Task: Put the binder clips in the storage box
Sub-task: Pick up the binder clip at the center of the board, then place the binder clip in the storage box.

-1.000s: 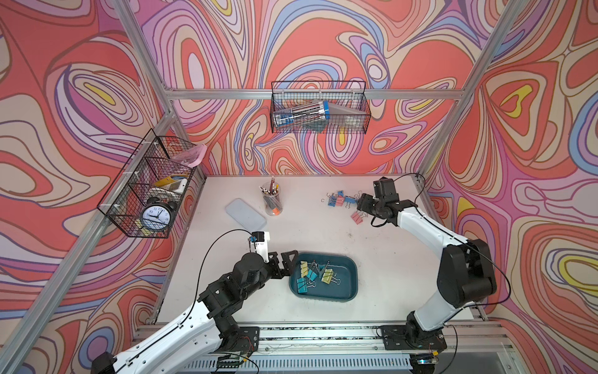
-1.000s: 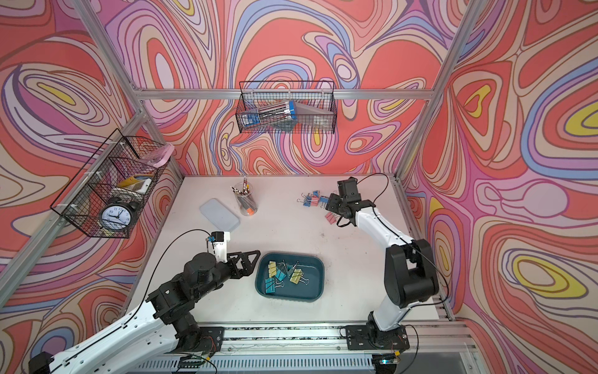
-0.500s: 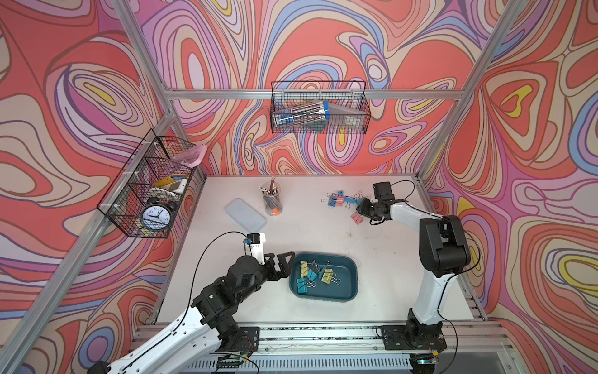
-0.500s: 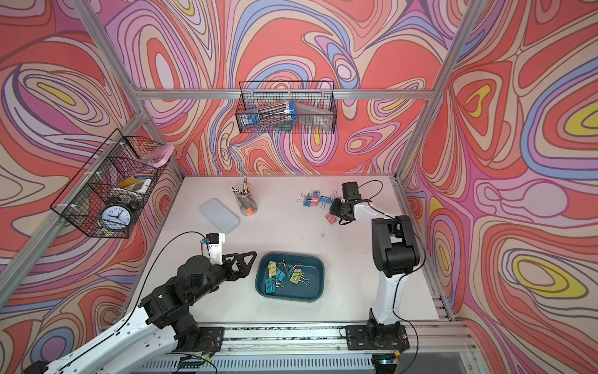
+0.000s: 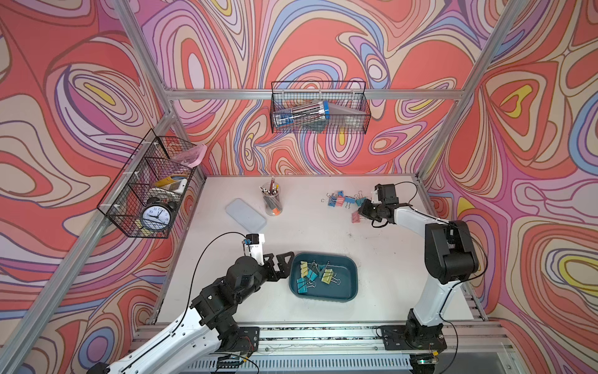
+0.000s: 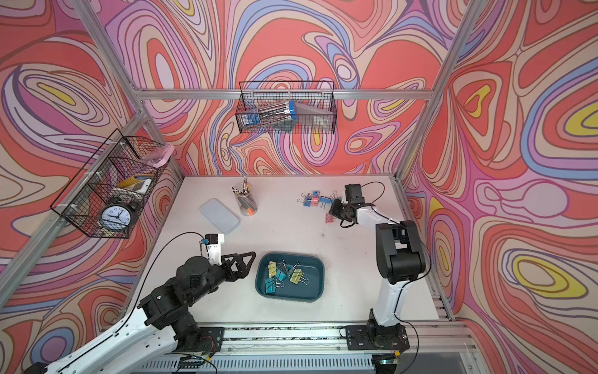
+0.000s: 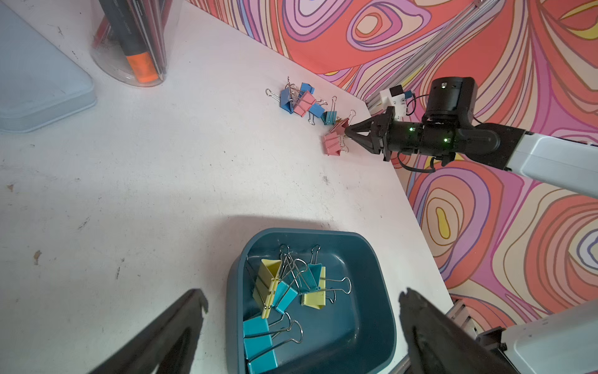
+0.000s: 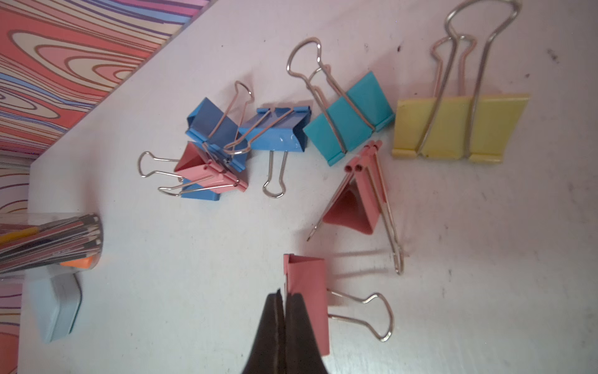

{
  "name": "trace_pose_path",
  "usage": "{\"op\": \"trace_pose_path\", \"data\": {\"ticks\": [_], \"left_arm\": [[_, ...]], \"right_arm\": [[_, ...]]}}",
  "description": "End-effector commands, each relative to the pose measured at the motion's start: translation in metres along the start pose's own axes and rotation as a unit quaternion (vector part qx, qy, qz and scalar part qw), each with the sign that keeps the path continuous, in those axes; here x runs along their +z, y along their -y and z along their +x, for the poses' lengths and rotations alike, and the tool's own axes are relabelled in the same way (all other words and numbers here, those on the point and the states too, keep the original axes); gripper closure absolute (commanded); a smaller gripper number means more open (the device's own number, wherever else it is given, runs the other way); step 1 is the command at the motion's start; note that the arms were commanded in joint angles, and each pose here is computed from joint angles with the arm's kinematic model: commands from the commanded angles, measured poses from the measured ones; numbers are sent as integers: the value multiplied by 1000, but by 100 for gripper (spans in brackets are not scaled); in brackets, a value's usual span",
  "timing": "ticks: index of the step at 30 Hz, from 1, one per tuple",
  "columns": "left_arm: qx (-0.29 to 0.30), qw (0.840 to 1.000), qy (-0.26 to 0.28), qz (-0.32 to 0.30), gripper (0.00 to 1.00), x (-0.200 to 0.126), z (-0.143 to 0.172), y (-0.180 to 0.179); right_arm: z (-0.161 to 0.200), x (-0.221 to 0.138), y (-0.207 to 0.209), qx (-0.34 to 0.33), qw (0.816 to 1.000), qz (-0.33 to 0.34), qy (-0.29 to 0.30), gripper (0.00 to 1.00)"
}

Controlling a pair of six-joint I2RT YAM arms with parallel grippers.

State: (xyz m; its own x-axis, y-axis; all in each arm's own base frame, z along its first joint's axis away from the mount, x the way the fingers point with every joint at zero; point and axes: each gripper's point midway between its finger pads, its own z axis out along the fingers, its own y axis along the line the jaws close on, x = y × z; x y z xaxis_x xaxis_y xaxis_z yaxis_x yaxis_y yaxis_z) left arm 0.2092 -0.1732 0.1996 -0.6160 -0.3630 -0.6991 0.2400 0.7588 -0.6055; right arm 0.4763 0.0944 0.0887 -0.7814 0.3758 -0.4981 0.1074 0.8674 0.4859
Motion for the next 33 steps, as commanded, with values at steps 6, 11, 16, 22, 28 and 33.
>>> {"op": "trace_pose_path", "data": {"ticks": [6, 11, 16, 22, 28, 33], "left_arm": [[10, 1000, 15, 4, 1, 0, -9, 4], [11, 1000, 15, 10, 1, 6, -9, 7], [15, 1000, 12, 15, 1, 11, -9, 12], [17, 1000, 7, 20, 1, 18, -7, 14], [16, 1000, 1, 26, 1, 23, -3, 15], [15, 1000, -4, 23, 1, 20, -1, 13]], "right_arm": [[-6, -82, -46, 15, 996, -77, 50, 100], [21, -135, -72, 29, 992, -110, 57, 100], [74, -182, -108, 30, 990, -132, 46, 100], [153, -203, -130, 49, 991, -127, 0, 100], [223, -181, -149, 17, 994, -99, -49, 100], [266, -147, -156, -21, 995, -69, -76, 100]]}}
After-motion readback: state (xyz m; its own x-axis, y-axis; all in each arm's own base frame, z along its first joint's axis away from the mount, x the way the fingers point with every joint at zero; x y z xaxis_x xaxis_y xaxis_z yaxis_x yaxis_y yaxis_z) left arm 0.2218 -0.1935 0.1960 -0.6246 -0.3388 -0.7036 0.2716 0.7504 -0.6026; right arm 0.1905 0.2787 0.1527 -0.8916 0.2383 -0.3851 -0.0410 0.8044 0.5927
